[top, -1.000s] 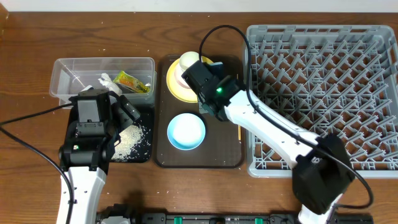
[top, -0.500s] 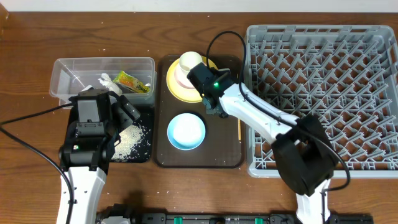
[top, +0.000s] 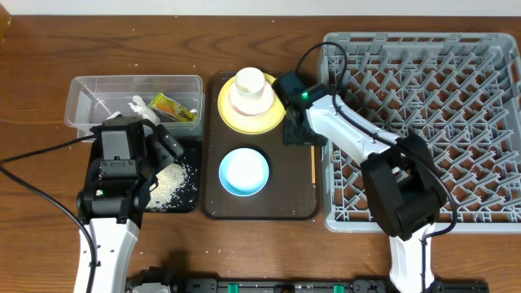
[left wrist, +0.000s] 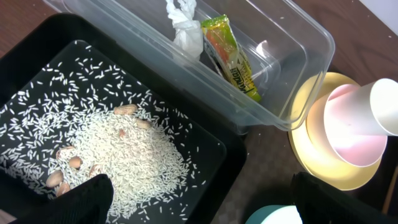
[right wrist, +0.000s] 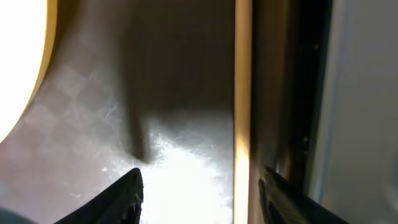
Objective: Sort waste into correct bins and load items into the dishwasher rack
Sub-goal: 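Move the right gripper back and grasp the second wooden chopstick, then carry the second chopstick into the dish rack and release it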
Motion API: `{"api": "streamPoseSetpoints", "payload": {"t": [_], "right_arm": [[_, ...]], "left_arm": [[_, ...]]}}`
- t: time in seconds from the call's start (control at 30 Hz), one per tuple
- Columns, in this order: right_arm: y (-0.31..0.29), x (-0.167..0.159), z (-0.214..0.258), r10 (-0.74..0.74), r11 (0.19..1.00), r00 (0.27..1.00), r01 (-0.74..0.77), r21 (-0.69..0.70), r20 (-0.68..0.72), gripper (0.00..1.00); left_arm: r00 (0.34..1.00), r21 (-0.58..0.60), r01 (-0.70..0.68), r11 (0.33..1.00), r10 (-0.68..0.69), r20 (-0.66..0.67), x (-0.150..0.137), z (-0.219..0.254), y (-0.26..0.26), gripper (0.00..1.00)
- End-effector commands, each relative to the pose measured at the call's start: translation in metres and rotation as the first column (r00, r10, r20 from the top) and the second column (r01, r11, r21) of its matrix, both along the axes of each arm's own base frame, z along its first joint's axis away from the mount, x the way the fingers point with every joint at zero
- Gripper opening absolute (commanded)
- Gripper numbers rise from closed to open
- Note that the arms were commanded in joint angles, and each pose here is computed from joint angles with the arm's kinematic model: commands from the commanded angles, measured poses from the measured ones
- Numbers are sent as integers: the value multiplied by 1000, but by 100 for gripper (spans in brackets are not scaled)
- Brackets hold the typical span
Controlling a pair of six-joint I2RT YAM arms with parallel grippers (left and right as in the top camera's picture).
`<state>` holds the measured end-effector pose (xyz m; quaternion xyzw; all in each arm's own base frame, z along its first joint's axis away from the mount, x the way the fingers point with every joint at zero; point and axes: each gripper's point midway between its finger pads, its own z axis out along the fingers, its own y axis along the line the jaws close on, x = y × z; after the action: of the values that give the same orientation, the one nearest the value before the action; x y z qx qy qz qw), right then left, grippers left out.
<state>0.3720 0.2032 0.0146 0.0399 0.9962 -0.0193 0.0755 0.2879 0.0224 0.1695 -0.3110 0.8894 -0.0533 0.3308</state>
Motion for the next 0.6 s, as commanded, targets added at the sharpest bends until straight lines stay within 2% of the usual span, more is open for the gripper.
{"api": "streamPoseSetpoints", "payload": {"t": [0.0,0.43,0.5,0.57], "right_arm": [[-4,-3,-6,-24,1000,999,24,4,-24,58],[-10,-21,-35,-31,1000,998,30,-7,-52,57],[-12,-25,-40,-30,1000,998,29,-9,-56,53],[-11,-25,-39,-27,1000,998,27,-9,-55,43]], "left_arm": [[1000,18,-12,1000,12,5,2,4,4,94],[1000,18,-12,1000,12,5,2,4,4,94],[1000,18,-12,1000,12,5,2,4,4,94],[1000,18,-12,1000,12,5,2,4,4,94]]}}
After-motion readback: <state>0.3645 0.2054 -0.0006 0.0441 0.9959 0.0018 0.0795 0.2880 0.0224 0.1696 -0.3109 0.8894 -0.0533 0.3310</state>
